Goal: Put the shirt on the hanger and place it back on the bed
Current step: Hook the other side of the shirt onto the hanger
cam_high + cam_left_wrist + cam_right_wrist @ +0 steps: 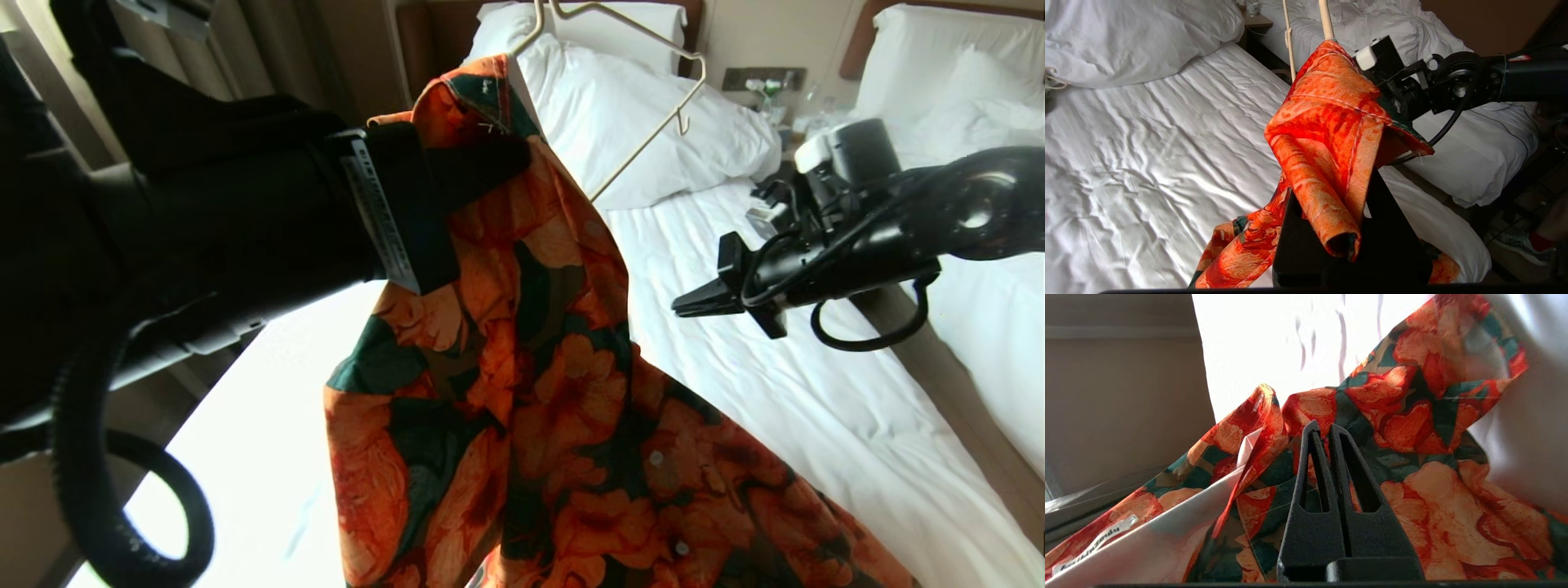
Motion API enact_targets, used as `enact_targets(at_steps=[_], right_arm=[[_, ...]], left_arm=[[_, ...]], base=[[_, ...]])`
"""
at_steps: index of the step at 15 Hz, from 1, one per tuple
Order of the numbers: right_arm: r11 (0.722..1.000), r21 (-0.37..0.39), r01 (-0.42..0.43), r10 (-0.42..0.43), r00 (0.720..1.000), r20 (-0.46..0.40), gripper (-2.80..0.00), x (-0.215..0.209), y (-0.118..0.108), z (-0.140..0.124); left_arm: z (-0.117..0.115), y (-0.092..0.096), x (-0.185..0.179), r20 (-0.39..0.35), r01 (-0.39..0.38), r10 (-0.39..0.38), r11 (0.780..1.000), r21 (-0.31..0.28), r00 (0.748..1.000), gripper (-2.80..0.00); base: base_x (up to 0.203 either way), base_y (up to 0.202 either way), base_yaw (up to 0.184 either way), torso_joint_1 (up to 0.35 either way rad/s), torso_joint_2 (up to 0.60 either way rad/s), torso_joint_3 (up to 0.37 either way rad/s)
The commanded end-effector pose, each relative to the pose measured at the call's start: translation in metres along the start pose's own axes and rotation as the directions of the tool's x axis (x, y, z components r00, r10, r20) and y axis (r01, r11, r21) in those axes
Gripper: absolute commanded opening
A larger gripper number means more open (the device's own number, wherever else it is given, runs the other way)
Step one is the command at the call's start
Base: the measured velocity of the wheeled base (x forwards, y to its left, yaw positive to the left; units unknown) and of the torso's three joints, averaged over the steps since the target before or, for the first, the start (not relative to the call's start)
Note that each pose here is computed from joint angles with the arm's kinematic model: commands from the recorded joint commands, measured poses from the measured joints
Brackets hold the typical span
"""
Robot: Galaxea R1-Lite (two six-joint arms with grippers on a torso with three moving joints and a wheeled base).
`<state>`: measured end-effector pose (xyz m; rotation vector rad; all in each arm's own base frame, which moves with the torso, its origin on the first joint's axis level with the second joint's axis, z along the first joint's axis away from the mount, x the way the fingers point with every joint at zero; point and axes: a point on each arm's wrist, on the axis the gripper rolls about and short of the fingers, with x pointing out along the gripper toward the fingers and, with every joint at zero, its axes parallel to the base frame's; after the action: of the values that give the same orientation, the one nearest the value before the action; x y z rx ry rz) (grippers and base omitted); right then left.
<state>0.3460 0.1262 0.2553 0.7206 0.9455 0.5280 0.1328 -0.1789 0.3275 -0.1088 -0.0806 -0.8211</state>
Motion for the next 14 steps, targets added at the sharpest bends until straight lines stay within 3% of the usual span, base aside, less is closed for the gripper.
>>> enact_targets(at_steps=[1,6,7,14], right_arm=[[1.0,0.021,0.006,-0.005,0.998,-0.055,-2.8,0.028,-0.001,-0.001],[0.999,-0.016,-0.033,0.031,0.994,-0.106,-2.8,0.044,0.024,-0.016],[0.999,-0.022,-0.028,0.025,0.993,-0.116,0.0,0.041,0.03,-0.019],[0.996,-0.068,-0.057,0.047,0.989,-0.142,0.0,0.039,0.048,-0.031]], left_arm=[[0.004,0.0,0.0,0.012,-0.001,0.001,1.0,-0.002,1.0,-2.8],[0.005,-0.001,0.0,0.015,0.004,-0.004,1.0,0.0,1.0,-2.8],[0.004,-0.001,0.0,0.012,0.002,-0.002,1.0,0.001,1.0,-2.8],[0.005,-0.001,0.0,0.014,0.003,-0.004,1.0,0.002,1.0,-2.8]], base=[[0.0,0.0,0.0,0.0,0.0,0.0],[0.0,0.0,0.0,0.0,0.0,0.0],[0.0,0.0,0.0,0.0,0.0,0.0],[0.0,0.0,0.0,0.0,0.0,0.0]])
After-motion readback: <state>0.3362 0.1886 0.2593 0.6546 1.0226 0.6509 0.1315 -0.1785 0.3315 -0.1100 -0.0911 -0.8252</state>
